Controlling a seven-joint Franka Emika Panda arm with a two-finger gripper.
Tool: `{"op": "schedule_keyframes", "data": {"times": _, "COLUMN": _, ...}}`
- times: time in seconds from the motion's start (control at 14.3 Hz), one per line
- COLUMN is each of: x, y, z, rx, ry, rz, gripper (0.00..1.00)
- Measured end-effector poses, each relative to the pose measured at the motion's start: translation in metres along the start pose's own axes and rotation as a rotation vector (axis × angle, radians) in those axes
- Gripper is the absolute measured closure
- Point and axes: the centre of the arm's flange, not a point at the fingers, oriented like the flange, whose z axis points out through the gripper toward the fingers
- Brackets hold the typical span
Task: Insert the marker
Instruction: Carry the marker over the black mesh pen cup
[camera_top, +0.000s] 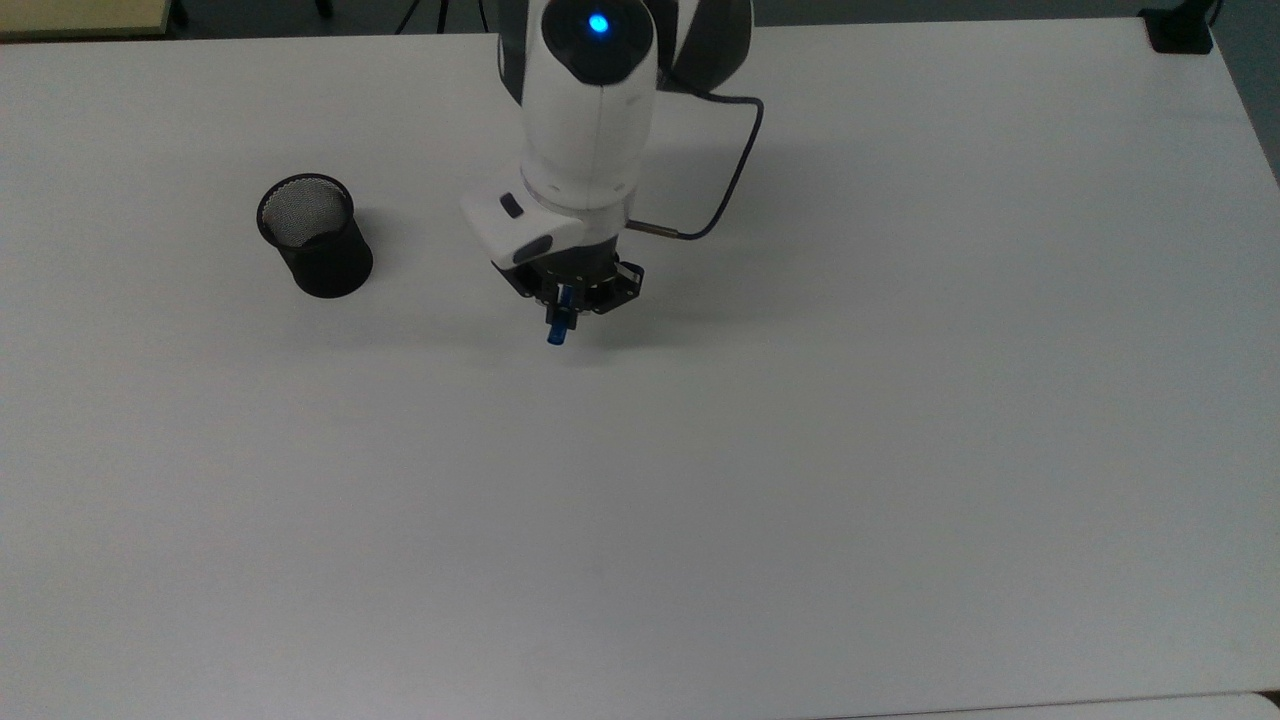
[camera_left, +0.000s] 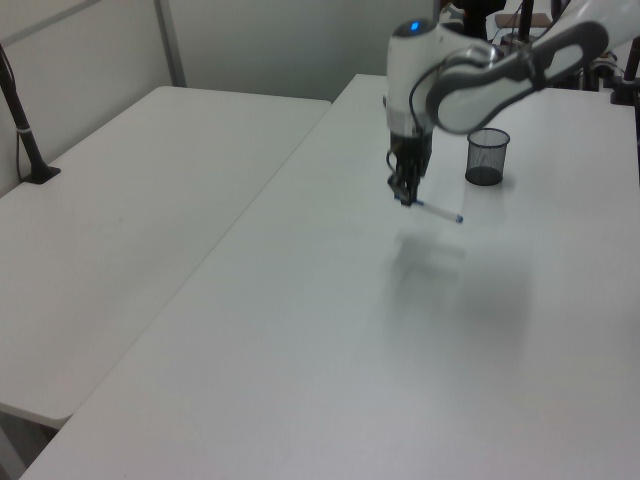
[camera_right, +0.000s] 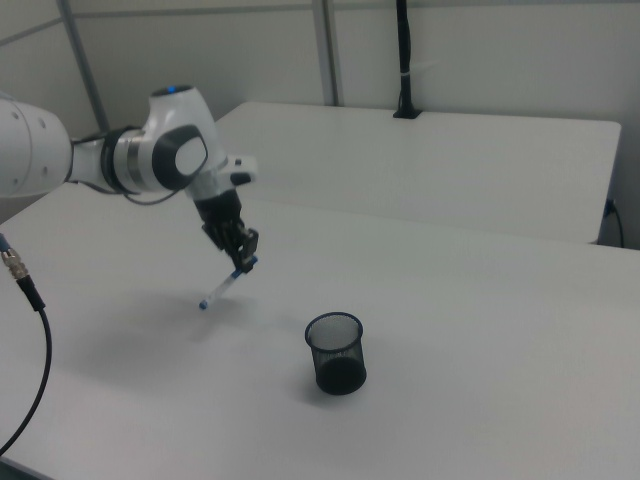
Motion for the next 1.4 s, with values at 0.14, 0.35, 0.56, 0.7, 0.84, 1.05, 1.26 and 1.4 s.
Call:
{"op": "schedule_keyframes", "data": {"times": 0.14, "x": 0.008, "y": 0.033, "z": -0.052, "rx": 0.028, "ry": 0.078, "rz": 0.040, "gripper": 0.83}}
{"op": "schedule_keyframes", "data": {"times": 0.35, "x": 0.005, "y": 0.128, "z": -0.149, "rx": 0.056, "ry": 0.226, "rz": 0.095, "gripper": 0.83}}
{"op": "schedule_keyframes", "data": {"times": 0.56, "x": 0.008, "y": 0.219, "z": -0.178, "rx": 0.045, "ry": 0.399, "rz": 0.196, "gripper": 0.83}}
{"op": "schedule_keyframes", "data": {"times": 0.7, "x": 0.009, "y": 0.257, "z": -0.167, "rx": 0.028, "ry": 0.507, "rz": 0.236, "gripper": 0.83}}
{"op": "schedule_keyframes", "data": {"times": 0.84, "x": 0.002, "y": 0.279, "z": -0.136, "rx": 0.003, "ry": 0.590, "rz": 0.212, "gripper": 0.83}}
{"op": "schedule_keyframes", "data": {"times": 1.05, "x": -0.019, "y": 0.281, "z": -0.081, "rx": -0.016, "ry": 0.598, "rz": 0.152, "gripper": 0.83}}
{"op": "schedule_keyframes", "data": {"times": 1.26, "x": -0.035, "y": 0.274, "z": -0.046, "rx": -0.019, "ry": 0.534, "rz": 0.103, "gripper": 0.83}}
{"op": "schedule_keyframes", "data": {"times": 1.4, "x": -0.040, "y": 0.272, "z": -0.036, "rx": -0.017, "ry": 0.514, "rz": 0.096, "gripper": 0.83}}
